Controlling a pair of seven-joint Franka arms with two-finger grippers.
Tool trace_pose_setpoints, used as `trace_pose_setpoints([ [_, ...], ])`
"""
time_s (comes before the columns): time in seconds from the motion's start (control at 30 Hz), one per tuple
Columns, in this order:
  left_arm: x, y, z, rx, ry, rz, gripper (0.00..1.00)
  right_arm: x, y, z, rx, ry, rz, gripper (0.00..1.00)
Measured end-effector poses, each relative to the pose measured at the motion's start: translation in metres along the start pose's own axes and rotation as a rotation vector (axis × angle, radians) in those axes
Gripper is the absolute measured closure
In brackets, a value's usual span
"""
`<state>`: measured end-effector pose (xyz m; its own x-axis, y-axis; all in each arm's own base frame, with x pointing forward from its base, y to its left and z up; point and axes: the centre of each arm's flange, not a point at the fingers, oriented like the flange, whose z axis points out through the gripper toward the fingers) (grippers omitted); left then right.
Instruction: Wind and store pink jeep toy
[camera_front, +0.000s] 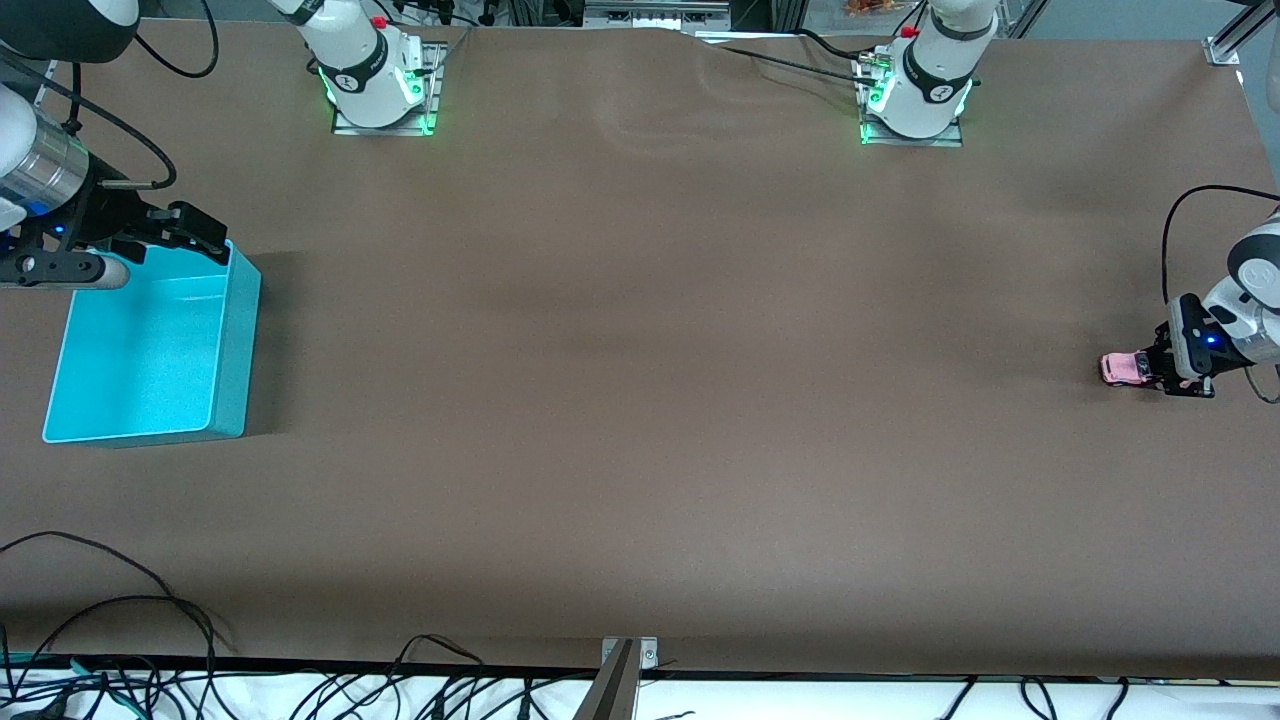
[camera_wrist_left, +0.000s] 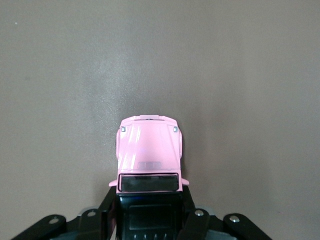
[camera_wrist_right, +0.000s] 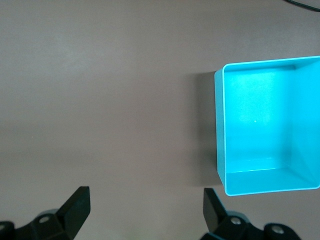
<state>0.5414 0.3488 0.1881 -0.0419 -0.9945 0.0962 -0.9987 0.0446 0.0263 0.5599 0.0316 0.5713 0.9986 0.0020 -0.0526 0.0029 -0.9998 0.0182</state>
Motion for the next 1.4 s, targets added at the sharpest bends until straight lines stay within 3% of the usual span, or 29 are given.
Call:
trace_pose_setpoints([
  [1.4, -0.0061, 0.0010, -0.0003, 0.003, -0.003, -0.008, 0.48, 0.0002, 0.0000, 0.0004, 0.000, -0.001, 0.000, 0.00],
])
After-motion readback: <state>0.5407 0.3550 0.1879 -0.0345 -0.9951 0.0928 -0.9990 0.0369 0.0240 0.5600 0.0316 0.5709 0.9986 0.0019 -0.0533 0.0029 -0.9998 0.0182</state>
